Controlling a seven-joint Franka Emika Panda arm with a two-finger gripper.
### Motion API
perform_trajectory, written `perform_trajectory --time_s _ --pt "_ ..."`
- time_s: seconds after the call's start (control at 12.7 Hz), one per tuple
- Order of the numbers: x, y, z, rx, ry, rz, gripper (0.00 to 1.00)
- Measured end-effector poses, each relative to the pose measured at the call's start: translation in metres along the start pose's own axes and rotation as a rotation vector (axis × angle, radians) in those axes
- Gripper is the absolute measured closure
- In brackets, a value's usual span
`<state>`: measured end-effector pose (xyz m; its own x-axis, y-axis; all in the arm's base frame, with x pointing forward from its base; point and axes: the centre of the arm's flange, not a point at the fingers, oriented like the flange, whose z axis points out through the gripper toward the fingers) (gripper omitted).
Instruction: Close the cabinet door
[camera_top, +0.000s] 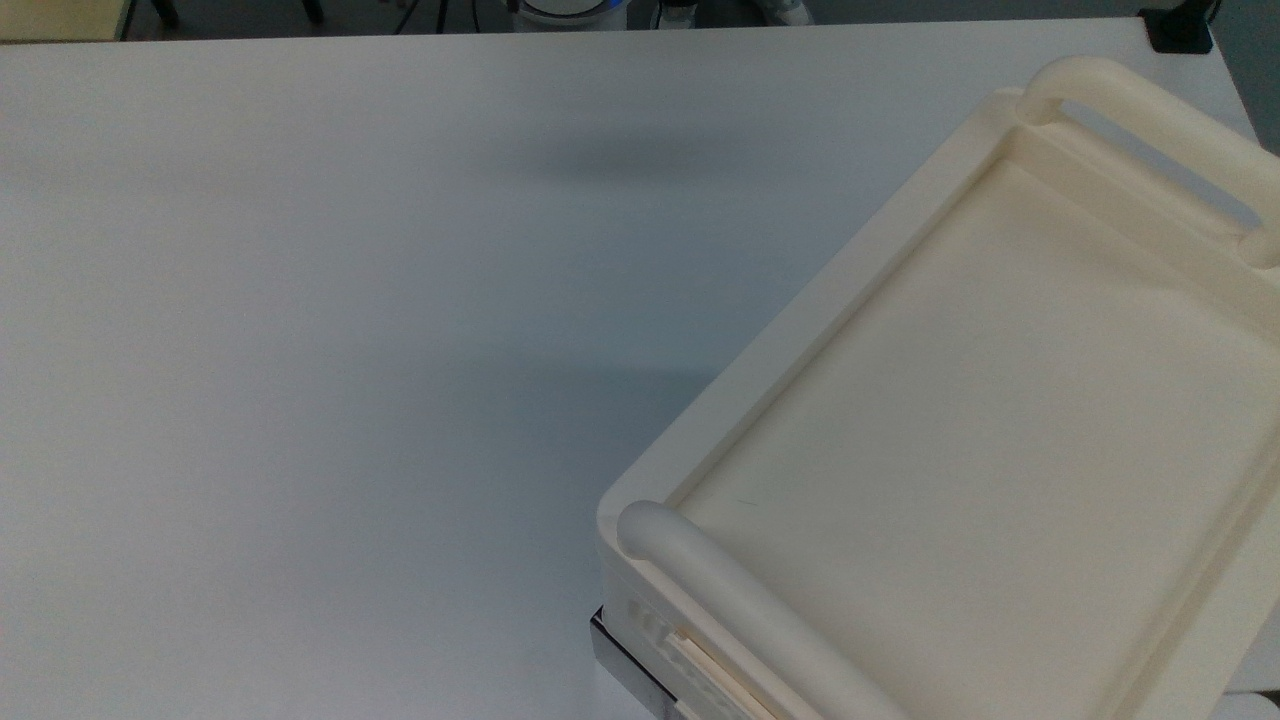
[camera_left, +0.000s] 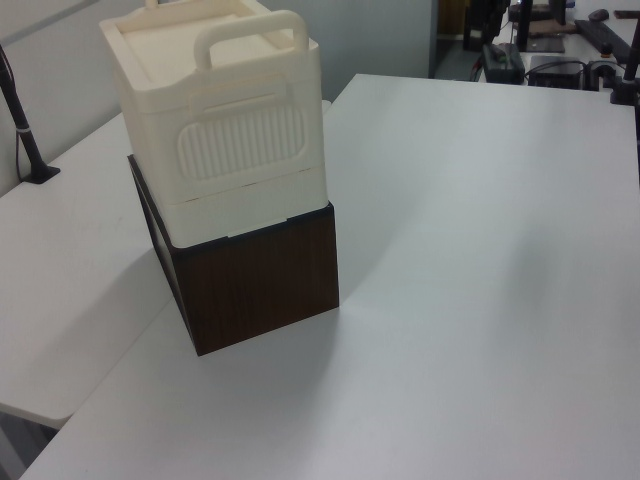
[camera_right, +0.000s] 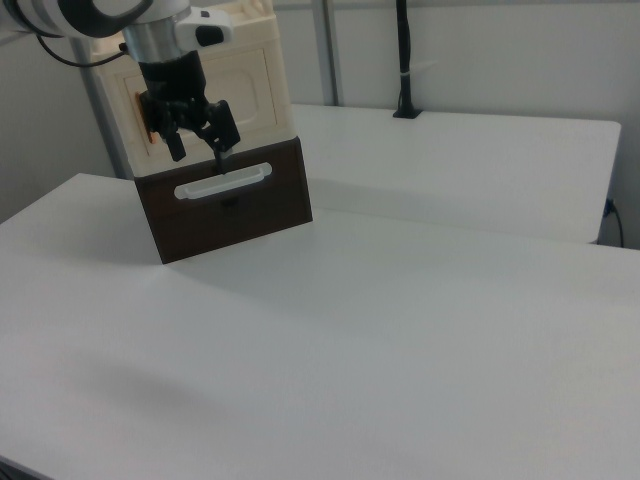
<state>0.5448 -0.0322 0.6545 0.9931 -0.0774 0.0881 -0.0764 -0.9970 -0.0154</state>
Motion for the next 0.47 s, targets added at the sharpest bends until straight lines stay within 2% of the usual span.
perform_trajectory --time_s 0.24,0.47 --pt "-0.0006 0.0167 0.0012 -0.001 -0.003 -0.095 0.0" --pt "-0.0006 0.0147 0.0036 0.0 -0.008 -0.106 0.0"
